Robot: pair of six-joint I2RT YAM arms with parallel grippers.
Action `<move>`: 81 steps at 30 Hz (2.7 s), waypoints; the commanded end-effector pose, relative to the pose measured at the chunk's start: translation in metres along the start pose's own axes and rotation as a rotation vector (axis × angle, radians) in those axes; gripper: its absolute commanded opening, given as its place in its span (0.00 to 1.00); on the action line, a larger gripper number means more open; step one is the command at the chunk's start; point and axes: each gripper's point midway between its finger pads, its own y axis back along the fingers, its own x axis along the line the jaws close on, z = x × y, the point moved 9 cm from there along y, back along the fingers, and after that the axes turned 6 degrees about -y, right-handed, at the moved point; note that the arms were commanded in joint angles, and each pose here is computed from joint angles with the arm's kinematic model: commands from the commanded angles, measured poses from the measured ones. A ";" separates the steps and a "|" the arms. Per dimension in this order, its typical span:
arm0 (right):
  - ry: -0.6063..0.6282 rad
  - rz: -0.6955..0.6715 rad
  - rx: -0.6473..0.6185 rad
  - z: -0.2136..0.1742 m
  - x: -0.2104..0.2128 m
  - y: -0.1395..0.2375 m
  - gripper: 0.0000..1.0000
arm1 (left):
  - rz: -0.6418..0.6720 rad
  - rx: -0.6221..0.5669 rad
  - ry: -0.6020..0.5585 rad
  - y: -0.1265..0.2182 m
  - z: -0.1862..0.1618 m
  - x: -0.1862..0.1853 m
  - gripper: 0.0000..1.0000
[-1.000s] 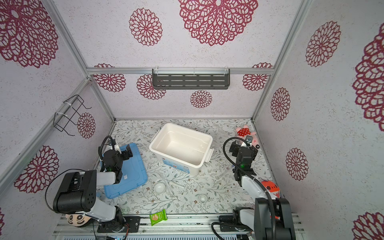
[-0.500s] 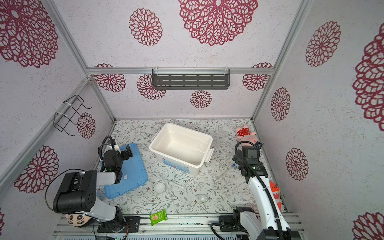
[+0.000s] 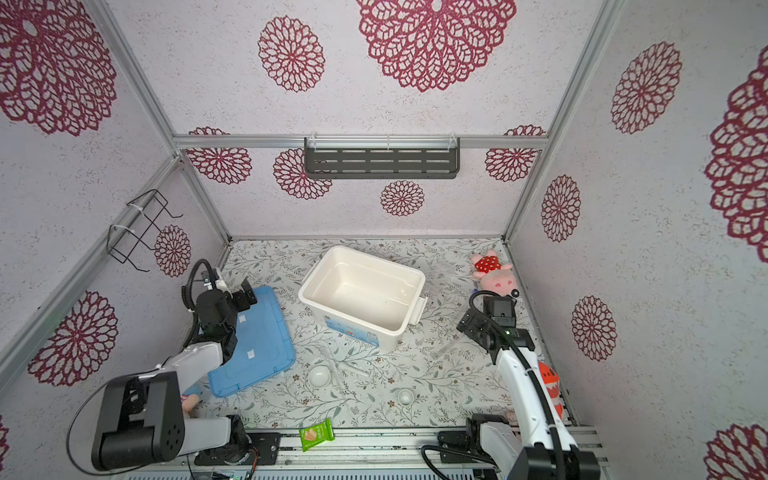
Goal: Organize the chemistry lab equipment
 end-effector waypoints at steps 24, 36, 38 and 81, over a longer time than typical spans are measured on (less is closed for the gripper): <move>0.019 0.435 0.462 -0.049 0.121 -0.023 0.84 | -0.858 0.575 0.166 0.071 0.055 -0.086 0.97; 0.038 0.480 0.432 -0.026 0.213 -0.066 0.84 | -0.769 0.613 0.161 0.056 0.041 -0.085 0.97; 0.094 0.428 0.431 -0.015 0.220 -0.078 0.84 | -0.756 0.604 0.158 0.055 0.043 -0.084 0.97; 0.205 -0.189 0.184 0.055 0.215 -0.162 0.87 | -0.331 0.527 -0.097 0.082 0.040 -0.034 0.97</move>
